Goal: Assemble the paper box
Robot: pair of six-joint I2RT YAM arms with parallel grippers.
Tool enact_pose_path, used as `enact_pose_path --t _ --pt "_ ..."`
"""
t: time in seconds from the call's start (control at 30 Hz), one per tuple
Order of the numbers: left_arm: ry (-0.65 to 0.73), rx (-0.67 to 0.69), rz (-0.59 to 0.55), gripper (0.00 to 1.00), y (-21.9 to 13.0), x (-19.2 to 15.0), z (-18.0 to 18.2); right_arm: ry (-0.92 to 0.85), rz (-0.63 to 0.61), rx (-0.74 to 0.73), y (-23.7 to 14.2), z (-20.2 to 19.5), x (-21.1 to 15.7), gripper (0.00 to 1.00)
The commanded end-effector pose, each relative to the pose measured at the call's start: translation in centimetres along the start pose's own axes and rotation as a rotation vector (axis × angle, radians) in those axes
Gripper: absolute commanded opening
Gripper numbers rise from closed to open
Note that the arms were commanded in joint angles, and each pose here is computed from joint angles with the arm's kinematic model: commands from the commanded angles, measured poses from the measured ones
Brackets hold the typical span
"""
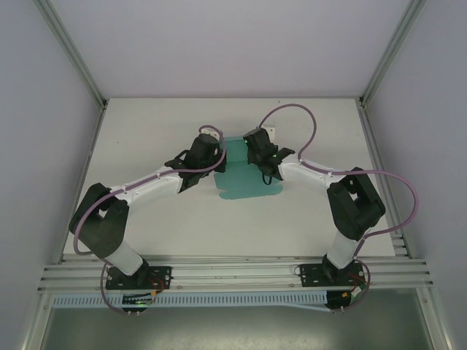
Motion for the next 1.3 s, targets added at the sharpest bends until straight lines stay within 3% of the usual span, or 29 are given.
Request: enact_pose_path --t 0.0,0.2,0.4,0.6,0.93,1.27 --pt "-0.023 -0.033 -0.012 0.00 -0.8 1.1 -0.7 0.159 -0.076 -0.186 1.0 -5.2 1.6 0.00" --pt "-0.012 -0.022 0.002 0.00 -0.7 0.7 -0.5 -0.224 -0.065 -0.034 1.3 -1.9 0.6 0.00" --pt "-0.009 -0.011 -0.031 0.00 -1.5 2.3 -0.5 -0.449 -0.119 -0.144 1.2 -2.3 0.7 0.00" --pt "-0.010 0.009 -0.029 0.00 -1.5 2.3 -0.2 -0.479 -0.145 -0.211 1.4 -2.9 0.9 0.00" --pt "-0.017 -0.018 -0.030 0.00 -1.7 2.3 -0.6 -0.297 -0.165 -0.218 0.9 -2.4 2.7 0.00" --pt "-0.001 -0.016 -0.045 0.00 -2.1 2.3 -0.5 -0.280 -0.114 -0.038 1.3 -1.5 2.1 0.26"
Point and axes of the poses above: each hand's point on the last joint's axis, 136 mm out from that joint toward the fingers, its own y axis out along the fingers, its own z axis along the line the jaws close on, x = y × z, the point moved 2 cm from there along -y, back along the fingers, and after that the axes turned 9 degrees about y, right-handed, at the moved point
